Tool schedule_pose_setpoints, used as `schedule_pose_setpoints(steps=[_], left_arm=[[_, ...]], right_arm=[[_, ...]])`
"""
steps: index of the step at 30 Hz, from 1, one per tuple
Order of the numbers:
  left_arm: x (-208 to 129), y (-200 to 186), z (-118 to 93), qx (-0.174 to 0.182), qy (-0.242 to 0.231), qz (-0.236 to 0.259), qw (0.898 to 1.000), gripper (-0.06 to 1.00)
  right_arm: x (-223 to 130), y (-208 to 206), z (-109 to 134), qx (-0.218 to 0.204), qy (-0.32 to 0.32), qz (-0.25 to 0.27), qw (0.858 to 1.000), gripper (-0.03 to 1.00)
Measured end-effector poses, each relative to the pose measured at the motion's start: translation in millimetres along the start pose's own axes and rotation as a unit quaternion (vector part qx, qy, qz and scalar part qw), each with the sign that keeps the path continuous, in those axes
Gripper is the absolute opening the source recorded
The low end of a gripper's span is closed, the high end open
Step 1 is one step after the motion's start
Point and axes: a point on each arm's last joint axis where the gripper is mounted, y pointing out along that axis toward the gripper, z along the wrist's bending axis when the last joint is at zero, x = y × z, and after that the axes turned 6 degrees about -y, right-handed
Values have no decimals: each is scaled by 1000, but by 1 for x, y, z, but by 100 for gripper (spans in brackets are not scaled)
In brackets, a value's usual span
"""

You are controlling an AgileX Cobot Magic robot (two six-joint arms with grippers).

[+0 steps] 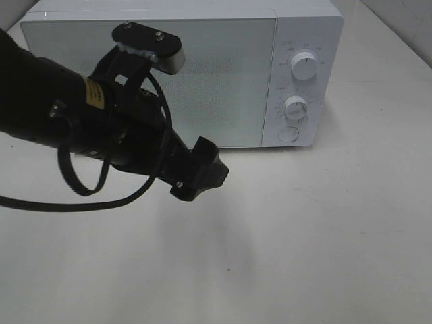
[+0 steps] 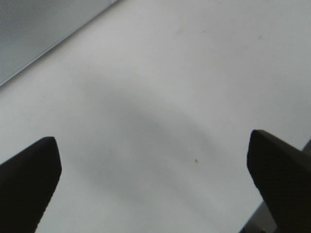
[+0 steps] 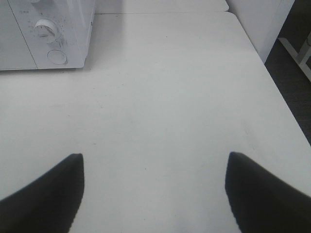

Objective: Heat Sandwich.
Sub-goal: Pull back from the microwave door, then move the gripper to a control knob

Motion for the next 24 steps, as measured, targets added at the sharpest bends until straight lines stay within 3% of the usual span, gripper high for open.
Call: schedule_pose_setpoints(steps=[5,11,17,24], left_arm=[[-5,-19,8,7,-18,40,999,99],[-10,-35,42,42,-76,84,993,99],[-22,-51,87,85,-152,133,976,99],[-34,-64,118,114,-211,168,956,99]], right_arm=[[0,0,0,0,0,0,1000,77],[0,0,0,0,0,0,1000,77],[0,0,0,0,0,0,1000,77],[0,0,0,0,0,0,1000,77]])
